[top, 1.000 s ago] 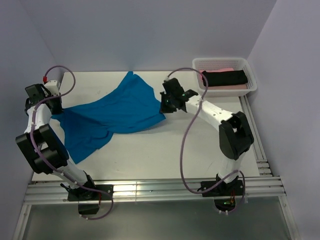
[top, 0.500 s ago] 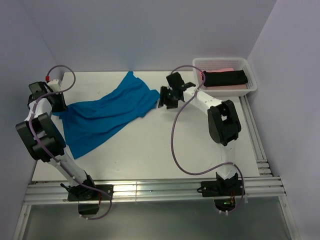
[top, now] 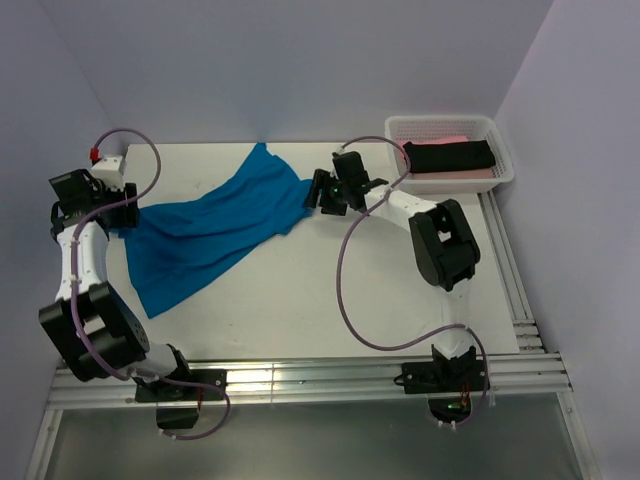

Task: Roll the t-shirts
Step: Flatten the tshirt

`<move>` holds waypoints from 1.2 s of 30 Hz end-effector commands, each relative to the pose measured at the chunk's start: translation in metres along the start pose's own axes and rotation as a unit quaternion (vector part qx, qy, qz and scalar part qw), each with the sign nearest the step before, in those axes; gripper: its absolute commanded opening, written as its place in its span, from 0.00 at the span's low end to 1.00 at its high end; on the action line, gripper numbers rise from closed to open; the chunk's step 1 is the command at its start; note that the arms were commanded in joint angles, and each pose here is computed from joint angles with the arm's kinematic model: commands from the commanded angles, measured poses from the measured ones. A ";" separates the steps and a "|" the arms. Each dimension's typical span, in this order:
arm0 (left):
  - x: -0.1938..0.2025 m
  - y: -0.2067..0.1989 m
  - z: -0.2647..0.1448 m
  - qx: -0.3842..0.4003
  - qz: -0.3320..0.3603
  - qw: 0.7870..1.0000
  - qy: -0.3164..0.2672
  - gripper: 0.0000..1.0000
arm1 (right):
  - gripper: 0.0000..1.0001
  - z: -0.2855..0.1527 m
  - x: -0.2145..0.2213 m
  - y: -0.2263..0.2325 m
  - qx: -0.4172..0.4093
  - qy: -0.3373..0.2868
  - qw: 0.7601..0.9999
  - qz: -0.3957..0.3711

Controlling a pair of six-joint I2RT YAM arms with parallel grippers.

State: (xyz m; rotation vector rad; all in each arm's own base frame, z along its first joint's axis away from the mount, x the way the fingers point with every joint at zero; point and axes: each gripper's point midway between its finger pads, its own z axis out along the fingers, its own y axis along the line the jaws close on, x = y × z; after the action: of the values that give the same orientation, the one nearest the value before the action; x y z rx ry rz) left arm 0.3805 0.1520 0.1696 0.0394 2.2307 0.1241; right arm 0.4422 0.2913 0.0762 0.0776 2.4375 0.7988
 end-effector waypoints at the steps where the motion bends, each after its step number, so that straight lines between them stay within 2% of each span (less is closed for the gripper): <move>1: 0.010 -0.032 -0.023 0.057 0.045 0.997 -0.008 0.65 | 0.77 0.021 -0.045 0.010 -0.010 -0.054 0.998 0.015; 2: 0.015 -0.042 -0.025 0.082 0.055 0.995 -0.008 0.65 | 0.84 0.025 -0.049 0.007 -0.001 -0.059 0.998 0.020; 6: 0.043 -0.071 -0.027 0.130 0.063 0.989 0.014 0.65 | 0.84 0.045 -0.068 0.002 -0.007 -0.078 0.996 0.045; 7: 0.051 -0.076 -0.026 0.133 0.063 0.989 0.019 0.65 | 0.82 0.048 -0.072 0.001 -0.009 -0.082 0.995 0.053; 10: 0.059 -0.085 -0.021 0.143 0.059 0.988 0.029 0.64 | 0.65 0.061 -0.078 -0.002 0.000 -0.074 0.995 0.068; 11: 0.059 -0.088 -0.020 0.148 0.056 0.987 0.031 0.64 | 0.42 0.062 -0.079 -0.001 -0.002 -0.075 0.995 0.072; 14: 0.058 -0.092 -0.019 0.154 0.048 0.986 0.033 0.64 | 0.00 0.055 -0.071 -0.012 0.022 -0.081 0.993 0.082; 16: 0.056 -0.094 -0.019 0.158 0.047 0.986 0.033 0.64 | 0.00 0.036 -0.070 -0.012 0.042 -0.086 0.992 0.080; 19: 0.056 -0.102 -0.022 0.166 0.051 0.984 0.034 0.63 | 0.00 0.011 -0.039 -0.011 0.068 -0.055 0.994 0.072; 20: 0.057 -0.104 -0.023 0.167 0.052 0.984 0.034 0.64 | 0.00 0.004 -0.015 -0.018 0.086 -0.023 0.993 0.073; 25: 0.060 -0.137 -0.027 0.200 0.068 0.977 0.033 0.64 | 0.00 -0.040 0.060 0.020 0.133 0.087 0.986 0.041; 28: 0.056 -0.156 -0.024 0.217 0.077 0.973 0.031 0.64 | 0.00 -0.044 0.057 0.070 0.096 0.084 0.992 0.009; 31: 0.046 -0.183 -0.024 0.240 0.096 0.966 0.026 0.64 | 0.04 -0.053 0.031 0.103 0.040 0.041 0.998 0.016; 34: 0.034 -0.208 -0.026 0.267 0.118 0.956 0.011 0.65 | 0.11 -0.057 0.015 0.123 -0.004 0.015 0.999 0.033; 36: 0.026 -0.225 -0.030 0.301 0.128 0.945 -0.004 0.69 | 0.10 -0.052 0.010 0.129 -0.026 0.019 0.998 0.049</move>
State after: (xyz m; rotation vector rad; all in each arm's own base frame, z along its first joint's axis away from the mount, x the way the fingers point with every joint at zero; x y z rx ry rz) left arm 0.3273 -0.0529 0.1180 0.6187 2.2760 -0.3642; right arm 0.3654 0.3703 0.1333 0.0932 2.5875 0.7715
